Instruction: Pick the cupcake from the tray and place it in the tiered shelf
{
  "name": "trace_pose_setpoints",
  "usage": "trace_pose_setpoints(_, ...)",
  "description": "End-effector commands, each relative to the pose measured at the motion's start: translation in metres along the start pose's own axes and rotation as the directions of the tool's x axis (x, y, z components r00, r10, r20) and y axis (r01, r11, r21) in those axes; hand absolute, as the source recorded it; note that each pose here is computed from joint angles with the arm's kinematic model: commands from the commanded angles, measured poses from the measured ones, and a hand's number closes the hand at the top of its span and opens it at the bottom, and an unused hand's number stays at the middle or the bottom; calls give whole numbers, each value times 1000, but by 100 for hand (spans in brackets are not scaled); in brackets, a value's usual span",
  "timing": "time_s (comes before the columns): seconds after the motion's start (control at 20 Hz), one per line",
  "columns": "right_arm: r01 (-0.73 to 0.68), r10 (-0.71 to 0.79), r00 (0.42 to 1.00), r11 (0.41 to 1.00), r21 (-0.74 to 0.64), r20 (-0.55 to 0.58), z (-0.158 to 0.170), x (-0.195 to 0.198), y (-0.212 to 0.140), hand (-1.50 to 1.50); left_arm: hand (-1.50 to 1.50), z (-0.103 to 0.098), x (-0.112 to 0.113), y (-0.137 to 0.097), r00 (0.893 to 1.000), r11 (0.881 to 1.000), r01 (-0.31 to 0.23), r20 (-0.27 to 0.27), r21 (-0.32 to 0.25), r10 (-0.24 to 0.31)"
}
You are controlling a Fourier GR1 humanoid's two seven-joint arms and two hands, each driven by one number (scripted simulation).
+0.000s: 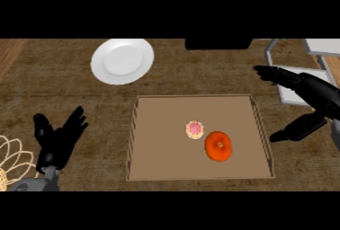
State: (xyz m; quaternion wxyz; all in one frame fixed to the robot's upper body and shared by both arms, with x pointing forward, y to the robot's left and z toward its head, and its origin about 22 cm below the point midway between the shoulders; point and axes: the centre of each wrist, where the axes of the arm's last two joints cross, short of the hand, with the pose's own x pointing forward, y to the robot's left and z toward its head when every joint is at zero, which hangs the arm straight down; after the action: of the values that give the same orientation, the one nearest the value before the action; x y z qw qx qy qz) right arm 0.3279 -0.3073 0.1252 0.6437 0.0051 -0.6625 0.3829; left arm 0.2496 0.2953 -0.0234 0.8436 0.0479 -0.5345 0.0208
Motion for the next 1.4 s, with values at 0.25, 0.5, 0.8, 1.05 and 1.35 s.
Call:
trace_pose_setpoints(0.25, -144, 139, 975, 989, -15, -176, -34, 88, 59, -150, 0, -2, 4, -17, 1000, 1000, -1, -16, 1, 1)
trace_pose_setpoints(0.5, -252, 233, 935, 967, -39, -269, -60, 110, 80, -150, 0, 7, 1, -1, 1000, 1000, -11, -7, -21, 11)
trace_pose_setpoints(0.8, -261, 265, 891, 963, 61, -368, -70, 111, 115, -150, 0, 3, -12, 0, 1000, 1000, 6, -16, -13, -6)
trace_pose_setpoints(1.05, -322, 334, 863, 942, 99, -379, -75, 107, 148, -150, 0, 6, 6, 4, 1000, 1000, -4, -12, 4, 5)
trace_pose_setpoints(1.35, -345, 355, 821, 932, 107, -446, -80, 103, 145, -150, 0, -8, 0, 4, 1000, 1000, -1, -23, 5, 1)
